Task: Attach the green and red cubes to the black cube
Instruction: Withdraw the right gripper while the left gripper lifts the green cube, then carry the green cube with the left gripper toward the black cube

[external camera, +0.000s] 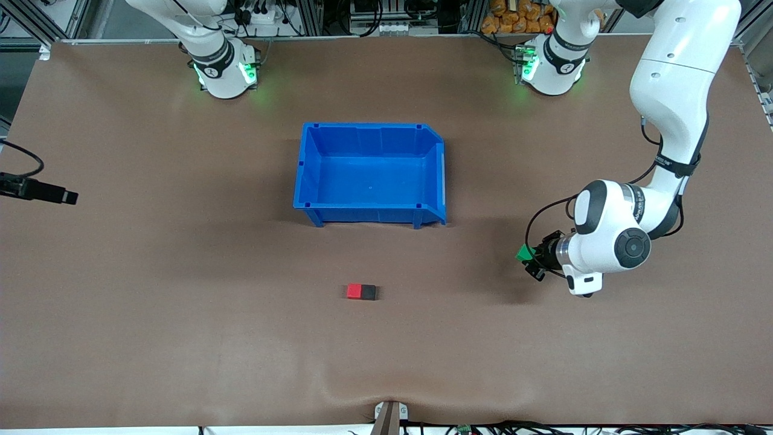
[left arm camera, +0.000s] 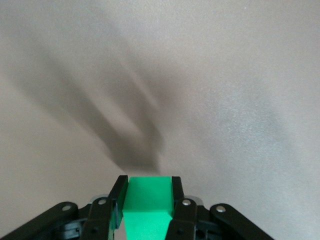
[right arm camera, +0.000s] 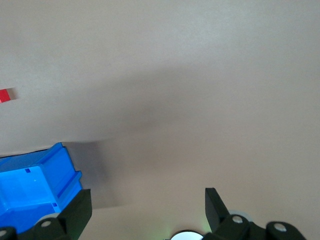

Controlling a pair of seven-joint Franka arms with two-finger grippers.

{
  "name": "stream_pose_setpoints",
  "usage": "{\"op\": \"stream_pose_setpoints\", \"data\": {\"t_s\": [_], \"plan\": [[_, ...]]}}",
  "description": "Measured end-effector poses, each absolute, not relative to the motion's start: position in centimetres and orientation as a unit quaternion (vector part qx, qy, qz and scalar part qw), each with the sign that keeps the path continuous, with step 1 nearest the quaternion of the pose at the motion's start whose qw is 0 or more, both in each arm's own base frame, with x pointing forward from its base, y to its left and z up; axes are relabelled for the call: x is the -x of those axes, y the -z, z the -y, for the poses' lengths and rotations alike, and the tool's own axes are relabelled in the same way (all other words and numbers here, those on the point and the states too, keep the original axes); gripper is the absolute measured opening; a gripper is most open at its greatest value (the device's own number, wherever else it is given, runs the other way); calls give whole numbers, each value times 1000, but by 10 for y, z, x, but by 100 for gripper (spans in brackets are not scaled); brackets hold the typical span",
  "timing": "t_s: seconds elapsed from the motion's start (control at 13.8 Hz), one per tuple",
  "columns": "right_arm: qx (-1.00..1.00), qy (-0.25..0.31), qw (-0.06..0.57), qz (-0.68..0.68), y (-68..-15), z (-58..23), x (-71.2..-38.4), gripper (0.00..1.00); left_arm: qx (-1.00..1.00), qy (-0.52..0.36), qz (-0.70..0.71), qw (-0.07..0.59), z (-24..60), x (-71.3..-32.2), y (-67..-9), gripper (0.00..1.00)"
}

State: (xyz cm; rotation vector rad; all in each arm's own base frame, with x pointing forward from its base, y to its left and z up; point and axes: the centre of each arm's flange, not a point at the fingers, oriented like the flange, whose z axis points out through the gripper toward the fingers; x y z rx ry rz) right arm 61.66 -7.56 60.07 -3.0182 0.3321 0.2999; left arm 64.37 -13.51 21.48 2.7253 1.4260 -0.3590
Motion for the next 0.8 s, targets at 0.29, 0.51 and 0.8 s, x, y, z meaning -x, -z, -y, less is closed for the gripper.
{"op": "stream_pose_setpoints", "data": {"t_s": [0.29, 0.51, 0.8], "plan": [[989, -89, 32, -110, -621, 77, -597, 100, -872, 117, -475, 24, 149, -643, -218, 40], [989, -88, 29, -111, -628, 76, -585, 100, -868, 116, -483, 23, 160, -641, -220, 40], [989, -89, 23, -112, -625, 76, -571, 100, -864, 116, -489, 21, 169, -639, -220, 40]]}}
